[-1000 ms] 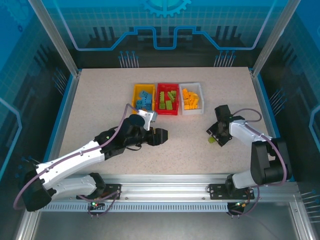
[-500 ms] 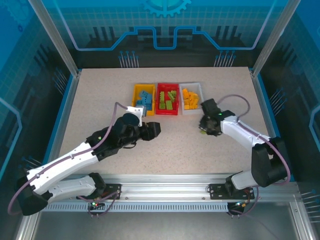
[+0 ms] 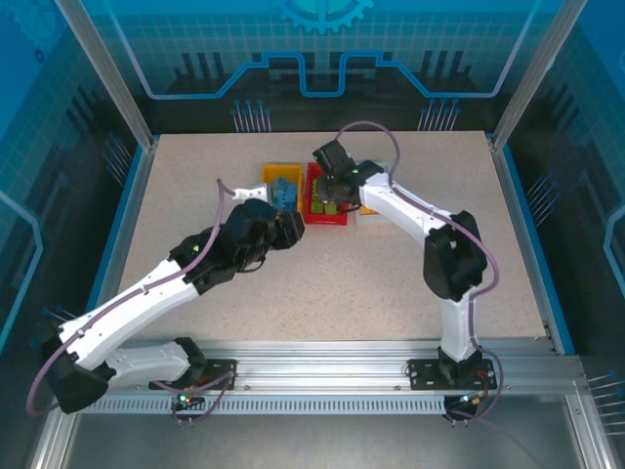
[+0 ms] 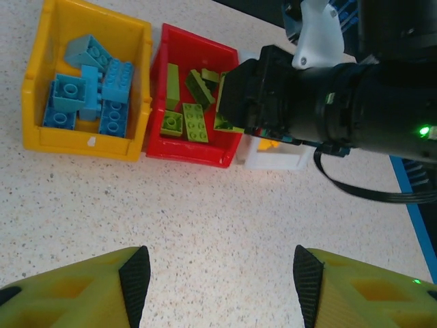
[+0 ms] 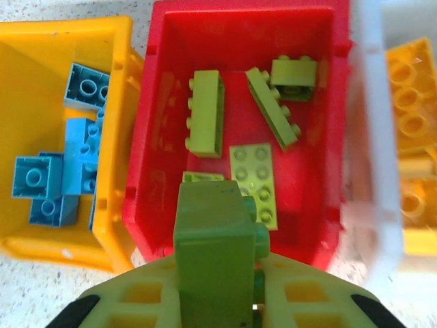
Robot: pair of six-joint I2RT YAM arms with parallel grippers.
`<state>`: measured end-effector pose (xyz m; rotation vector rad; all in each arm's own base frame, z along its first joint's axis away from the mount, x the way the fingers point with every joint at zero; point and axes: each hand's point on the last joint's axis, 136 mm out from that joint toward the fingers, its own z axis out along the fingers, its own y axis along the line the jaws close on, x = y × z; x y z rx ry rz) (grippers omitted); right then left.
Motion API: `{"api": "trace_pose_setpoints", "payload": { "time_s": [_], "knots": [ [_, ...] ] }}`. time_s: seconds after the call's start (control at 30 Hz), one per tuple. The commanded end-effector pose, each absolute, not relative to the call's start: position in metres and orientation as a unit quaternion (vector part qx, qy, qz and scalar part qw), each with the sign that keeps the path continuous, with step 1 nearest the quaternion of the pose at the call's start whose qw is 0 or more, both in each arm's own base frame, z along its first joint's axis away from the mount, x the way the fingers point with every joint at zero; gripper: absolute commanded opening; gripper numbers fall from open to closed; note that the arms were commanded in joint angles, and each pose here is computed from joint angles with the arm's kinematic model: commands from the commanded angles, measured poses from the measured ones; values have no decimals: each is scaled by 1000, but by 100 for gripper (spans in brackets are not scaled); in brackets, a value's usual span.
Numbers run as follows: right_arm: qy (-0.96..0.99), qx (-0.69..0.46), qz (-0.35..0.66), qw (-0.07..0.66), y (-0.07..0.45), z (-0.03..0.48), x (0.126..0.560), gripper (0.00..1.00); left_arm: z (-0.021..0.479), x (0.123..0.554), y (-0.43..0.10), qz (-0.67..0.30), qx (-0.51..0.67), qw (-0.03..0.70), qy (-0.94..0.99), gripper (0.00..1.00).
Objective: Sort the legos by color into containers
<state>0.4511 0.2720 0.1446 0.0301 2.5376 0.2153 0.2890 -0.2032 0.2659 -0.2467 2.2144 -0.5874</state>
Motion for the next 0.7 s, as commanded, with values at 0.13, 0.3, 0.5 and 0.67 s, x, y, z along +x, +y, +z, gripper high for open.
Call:
{"api": "trace_pose_setpoints", "payload": {
  "time_s": [0.13,0.3,0.5,0.67],
  "knots": [
    [967,10,31,251,267,116,484,24,283,316,-211,-287,-112,372,875,61],
    [973,15,16,231,269,98,496,28,279,316,-212,-290,-112,367,877,61],
    [965,7,20,260,272,129,495,47,282,310,-201,-277,-110,374,878,61],
    [946,5,37,323,269,199,479,56,286,308,-183,-260,-123,385,877,61]
  ]
}}
